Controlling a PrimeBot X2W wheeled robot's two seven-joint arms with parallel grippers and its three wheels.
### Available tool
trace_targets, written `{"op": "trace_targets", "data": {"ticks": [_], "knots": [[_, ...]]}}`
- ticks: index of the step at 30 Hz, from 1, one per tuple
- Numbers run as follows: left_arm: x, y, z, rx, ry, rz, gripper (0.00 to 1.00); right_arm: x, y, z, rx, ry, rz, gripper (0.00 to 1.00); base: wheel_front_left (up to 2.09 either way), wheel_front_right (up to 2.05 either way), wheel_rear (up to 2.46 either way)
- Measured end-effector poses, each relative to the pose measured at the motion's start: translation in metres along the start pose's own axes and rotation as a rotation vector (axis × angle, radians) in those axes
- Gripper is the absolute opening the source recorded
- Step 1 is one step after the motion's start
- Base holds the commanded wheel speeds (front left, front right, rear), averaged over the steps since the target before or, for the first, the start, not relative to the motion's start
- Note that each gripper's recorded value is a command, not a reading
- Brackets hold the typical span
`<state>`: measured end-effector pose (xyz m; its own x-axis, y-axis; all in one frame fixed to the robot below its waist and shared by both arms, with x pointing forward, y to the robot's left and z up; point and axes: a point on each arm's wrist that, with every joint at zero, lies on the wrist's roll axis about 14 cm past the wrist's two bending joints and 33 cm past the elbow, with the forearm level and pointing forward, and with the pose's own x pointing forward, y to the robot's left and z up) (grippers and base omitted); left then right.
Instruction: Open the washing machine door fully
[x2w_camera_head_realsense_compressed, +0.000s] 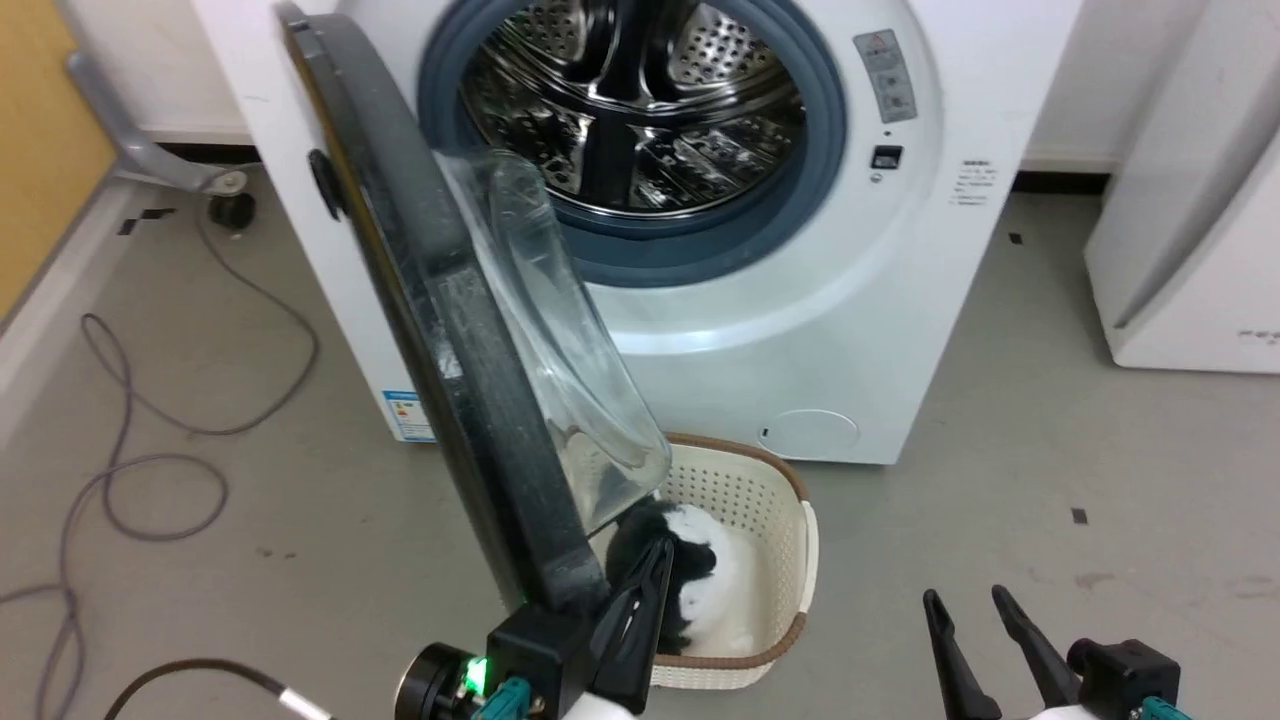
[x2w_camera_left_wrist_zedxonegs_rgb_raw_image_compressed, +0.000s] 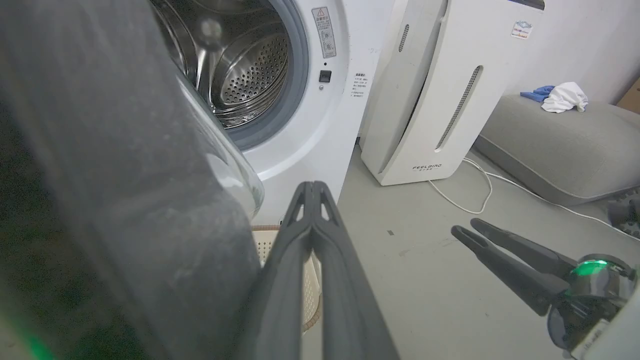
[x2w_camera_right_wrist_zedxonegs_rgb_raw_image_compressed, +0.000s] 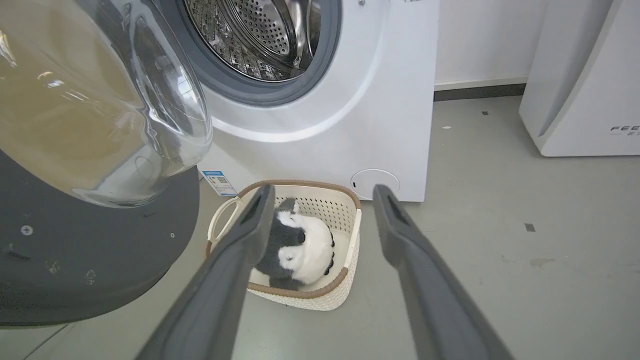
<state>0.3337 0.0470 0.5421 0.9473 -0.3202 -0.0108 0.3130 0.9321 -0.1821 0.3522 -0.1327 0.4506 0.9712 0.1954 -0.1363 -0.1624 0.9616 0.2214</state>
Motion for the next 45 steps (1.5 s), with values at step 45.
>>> {"op": "trace_targets", "data": {"ticks": [45], "knots": [[-0.13,0.259,0.03,0.078,-0.188,0.82,0.0,0.032,0.063,-0.021,0.001,0.083,0.209,1.0,0.0,0.0,0.0]]}}
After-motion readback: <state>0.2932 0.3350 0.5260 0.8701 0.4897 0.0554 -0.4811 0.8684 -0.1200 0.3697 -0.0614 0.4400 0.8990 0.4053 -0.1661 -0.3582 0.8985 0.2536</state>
